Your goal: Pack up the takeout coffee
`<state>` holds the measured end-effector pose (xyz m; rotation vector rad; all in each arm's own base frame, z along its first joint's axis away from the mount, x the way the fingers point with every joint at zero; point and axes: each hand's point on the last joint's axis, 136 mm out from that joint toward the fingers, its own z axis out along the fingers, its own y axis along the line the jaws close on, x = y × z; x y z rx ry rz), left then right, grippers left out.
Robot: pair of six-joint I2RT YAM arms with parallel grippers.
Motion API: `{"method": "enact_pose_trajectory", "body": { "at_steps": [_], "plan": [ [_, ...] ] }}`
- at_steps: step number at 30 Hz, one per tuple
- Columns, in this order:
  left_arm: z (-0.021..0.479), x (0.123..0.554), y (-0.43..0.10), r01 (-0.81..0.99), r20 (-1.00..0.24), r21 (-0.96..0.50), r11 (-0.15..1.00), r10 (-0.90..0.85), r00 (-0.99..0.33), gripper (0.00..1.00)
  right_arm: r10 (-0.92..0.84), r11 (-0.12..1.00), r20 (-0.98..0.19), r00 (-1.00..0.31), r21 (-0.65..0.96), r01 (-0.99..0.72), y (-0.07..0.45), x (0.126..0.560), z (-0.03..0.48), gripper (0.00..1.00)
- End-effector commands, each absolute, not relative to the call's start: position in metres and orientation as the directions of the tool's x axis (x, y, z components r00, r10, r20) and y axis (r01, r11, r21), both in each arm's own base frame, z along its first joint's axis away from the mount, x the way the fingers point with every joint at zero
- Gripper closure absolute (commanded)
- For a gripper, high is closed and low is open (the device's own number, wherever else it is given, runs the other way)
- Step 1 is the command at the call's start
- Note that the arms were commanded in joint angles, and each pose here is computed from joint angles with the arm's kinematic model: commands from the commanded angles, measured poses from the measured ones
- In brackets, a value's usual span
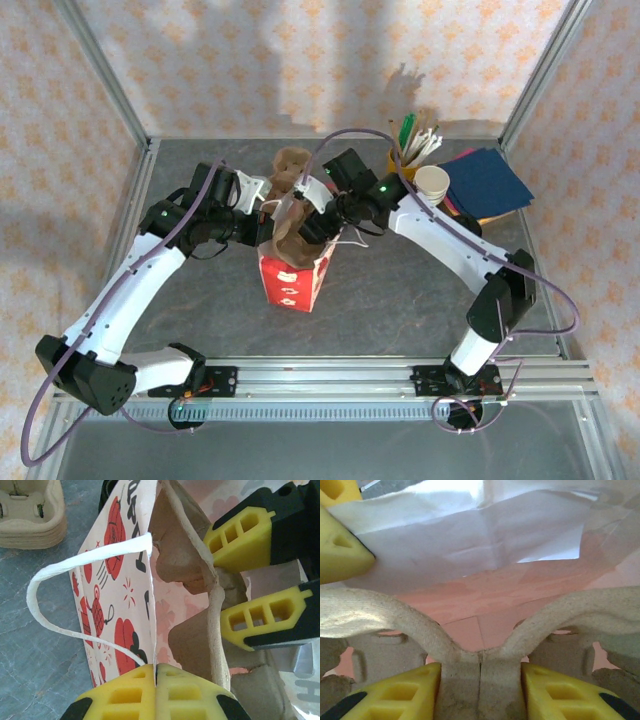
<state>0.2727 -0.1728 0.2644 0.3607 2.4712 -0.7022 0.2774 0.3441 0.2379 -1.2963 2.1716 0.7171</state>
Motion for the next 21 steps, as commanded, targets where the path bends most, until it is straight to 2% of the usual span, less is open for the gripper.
{"method": "enact_pose_trajectory", "body": {
  "at_steps": [1,8,13,17,21],
  "plan": [
    [0.270,0.275,-0.180,0.434,-0.596,-0.400,0.808,0.130,-0.792,1.00,-0.693,0.412,-0.596,-0.406,0.134,-0.901,0.339,0.275,0.219,0.60],
    [0.267,0.277,-0.182,0.437,-0.592,-0.397,0.807,0.138,-0.794,1.00,-0.717,0.424,-0.572,-0.397,0.094,-0.901,0.335,0.276,0.219,0.60],
    [0.270,0.277,-0.182,0.443,-0.601,-0.393,0.806,0.140,-0.787,1.00,-0.653,0.414,-0.655,-0.380,0.111,-0.903,0.344,0.275,0.248,0.60],
    [0.270,0.276,-0.183,0.449,-0.601,-0.396,0.801,0.144,-0.786,1.00,-0.662,0.429,-0.644,-0.383,0.093,-0.898,0.342,0.280,0.248,0.60],
    [0.270,0.274,-0.183,0.452,-0.601,-0.394,0.800,0.147,-0.785,1.00,-0.612,0.407,-0.696,-0.375,0.130,-0.904,0.341,0.277,0.267,0.60]
  ]
}}
